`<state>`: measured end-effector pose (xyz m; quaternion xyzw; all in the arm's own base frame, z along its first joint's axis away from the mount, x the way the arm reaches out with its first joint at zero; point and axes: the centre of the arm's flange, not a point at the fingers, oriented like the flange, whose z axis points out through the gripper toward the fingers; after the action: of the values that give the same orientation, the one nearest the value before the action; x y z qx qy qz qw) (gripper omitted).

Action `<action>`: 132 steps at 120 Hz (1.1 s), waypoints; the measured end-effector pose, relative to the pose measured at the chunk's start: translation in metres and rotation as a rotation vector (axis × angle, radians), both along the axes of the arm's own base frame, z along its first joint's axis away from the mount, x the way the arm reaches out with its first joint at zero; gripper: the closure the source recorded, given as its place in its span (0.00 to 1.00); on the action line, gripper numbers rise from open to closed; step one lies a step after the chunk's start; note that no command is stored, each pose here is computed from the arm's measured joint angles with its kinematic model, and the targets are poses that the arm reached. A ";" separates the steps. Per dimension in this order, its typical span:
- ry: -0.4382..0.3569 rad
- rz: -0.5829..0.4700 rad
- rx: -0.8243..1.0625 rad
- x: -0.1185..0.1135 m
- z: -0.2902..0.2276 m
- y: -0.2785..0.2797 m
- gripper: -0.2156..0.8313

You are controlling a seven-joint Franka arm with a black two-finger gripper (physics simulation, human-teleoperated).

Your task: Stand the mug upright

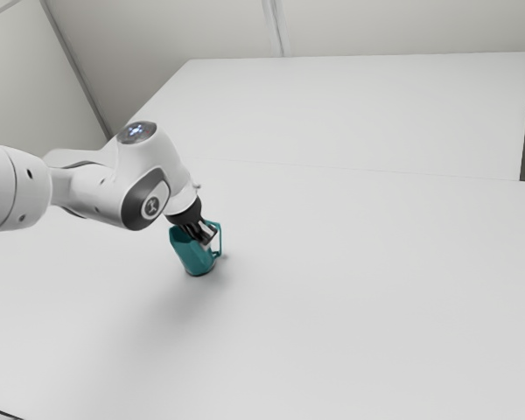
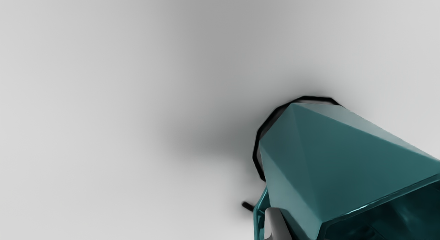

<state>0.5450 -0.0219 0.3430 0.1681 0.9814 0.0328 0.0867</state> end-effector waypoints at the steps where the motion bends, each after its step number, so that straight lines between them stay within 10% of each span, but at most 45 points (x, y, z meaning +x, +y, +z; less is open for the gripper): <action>1: 0.000 0.000 0.000 0.000 0.000 0.000 0.96; 50: -0.041 -0.011 0.010 -0.010 0.050 -0.003 0.35; 132: -0.020 0.012 0.025 0.020 0.219 -0.007 0.21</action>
<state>0.5654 -0.0285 0.5617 0.1631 0.9810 0.0472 0.0942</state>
